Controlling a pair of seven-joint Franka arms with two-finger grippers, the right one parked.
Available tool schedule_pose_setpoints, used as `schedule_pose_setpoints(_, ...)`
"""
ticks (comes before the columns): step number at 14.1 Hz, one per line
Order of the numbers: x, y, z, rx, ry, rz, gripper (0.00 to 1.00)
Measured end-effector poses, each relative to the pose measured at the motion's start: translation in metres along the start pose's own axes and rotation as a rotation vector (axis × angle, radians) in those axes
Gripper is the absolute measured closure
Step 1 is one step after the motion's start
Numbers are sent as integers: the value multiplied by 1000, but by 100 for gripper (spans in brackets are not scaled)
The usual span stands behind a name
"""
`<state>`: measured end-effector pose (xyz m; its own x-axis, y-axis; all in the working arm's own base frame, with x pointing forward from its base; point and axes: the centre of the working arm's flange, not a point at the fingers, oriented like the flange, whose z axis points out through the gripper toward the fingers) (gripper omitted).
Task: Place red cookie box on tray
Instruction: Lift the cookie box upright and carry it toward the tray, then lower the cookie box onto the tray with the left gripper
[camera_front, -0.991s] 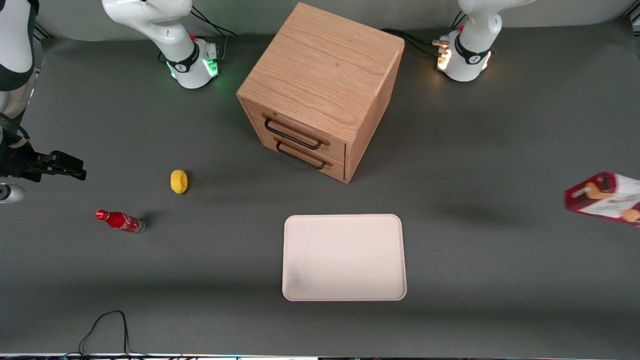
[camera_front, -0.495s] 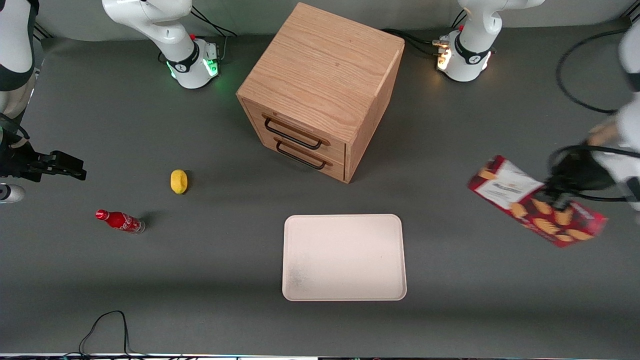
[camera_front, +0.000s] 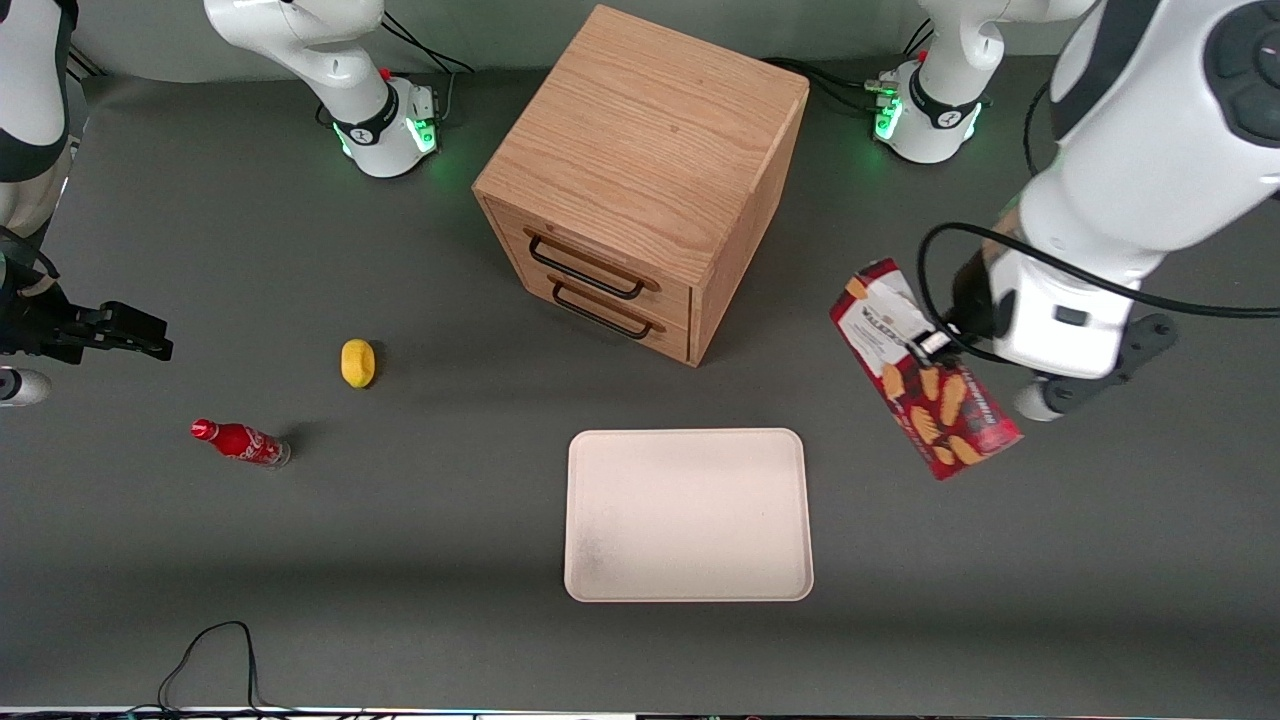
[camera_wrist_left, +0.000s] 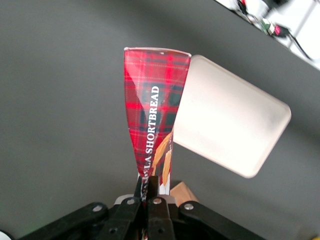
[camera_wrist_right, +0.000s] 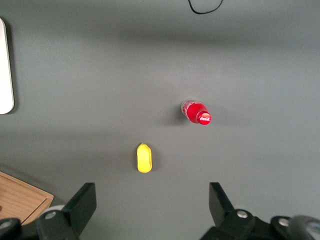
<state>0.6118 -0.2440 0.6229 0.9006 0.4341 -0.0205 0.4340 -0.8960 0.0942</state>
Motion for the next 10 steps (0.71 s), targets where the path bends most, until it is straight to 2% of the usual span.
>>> schedule_pose_setpoints(3,-15,27,16,-24,-11,138,98)
schedule_pose_setpoints(7,-49,65,42,11,-9,332,98)
schedule_pose_setpoints(10,-46,71,60,22,-14,457,98)
